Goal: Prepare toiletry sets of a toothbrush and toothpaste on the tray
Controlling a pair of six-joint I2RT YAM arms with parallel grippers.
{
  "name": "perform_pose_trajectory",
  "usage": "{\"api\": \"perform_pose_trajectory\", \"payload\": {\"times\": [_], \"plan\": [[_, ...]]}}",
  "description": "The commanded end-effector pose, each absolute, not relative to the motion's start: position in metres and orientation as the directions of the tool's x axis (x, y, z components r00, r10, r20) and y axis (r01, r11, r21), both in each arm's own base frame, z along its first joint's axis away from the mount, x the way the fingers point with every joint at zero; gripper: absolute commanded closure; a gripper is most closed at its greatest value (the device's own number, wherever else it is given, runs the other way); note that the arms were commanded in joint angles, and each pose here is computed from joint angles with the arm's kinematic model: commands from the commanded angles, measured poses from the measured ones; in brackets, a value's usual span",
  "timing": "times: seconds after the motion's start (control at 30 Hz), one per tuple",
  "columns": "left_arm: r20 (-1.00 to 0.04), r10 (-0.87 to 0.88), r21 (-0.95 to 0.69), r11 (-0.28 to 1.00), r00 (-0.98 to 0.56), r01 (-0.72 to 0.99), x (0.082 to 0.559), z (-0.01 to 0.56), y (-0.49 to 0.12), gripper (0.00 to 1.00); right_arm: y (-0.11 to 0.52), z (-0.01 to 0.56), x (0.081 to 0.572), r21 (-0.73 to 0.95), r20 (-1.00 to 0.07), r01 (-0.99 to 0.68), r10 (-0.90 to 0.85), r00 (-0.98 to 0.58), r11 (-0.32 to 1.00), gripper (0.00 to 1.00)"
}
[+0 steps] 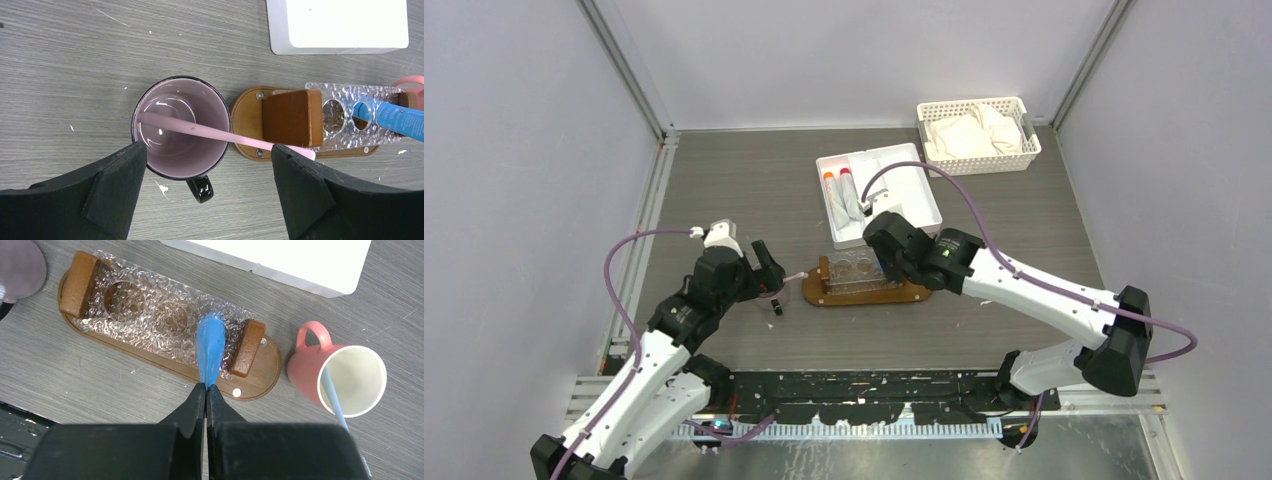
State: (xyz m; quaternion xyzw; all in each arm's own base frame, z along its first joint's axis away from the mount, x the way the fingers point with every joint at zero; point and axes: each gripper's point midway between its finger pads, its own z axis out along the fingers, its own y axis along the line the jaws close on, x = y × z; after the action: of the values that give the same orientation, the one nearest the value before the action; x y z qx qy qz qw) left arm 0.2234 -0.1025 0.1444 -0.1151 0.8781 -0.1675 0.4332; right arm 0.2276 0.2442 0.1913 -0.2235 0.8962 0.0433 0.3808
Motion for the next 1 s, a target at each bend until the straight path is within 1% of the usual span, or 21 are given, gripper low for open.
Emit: {"api": "perform_pose_trajectory", "payload": {"times": [0.0, 0.6, 0.97], "plan": [[-0.743, -0.368, -0.409, 0.911, -0.56, -0.056, 0.23, 0.155, -0.101, 0.05, 0.251, 0.214, 0.242, -0.084, -0.734, -0.424, -0.344, -0.586, 0.902, 0.99], [-0.739, -0.363, -0.406, 0.912, -0.568, -0.055, 0.232, 0.15, -0.103, 0.05, 0.255, 0.223, 0.269, -0.071, -0.681, -0.45, -0.372, -0.63, 0.89, 0.98], [-0.738, -0.36, -0.402, 0.914, -0.571, -0.056, 0.233, 0.148, -0.104, 0.05, 0.265, 0.211, 0.271, -0.062, -0.612, -0.483, -0.416, -0.673, 0.873, 0.97]]}}
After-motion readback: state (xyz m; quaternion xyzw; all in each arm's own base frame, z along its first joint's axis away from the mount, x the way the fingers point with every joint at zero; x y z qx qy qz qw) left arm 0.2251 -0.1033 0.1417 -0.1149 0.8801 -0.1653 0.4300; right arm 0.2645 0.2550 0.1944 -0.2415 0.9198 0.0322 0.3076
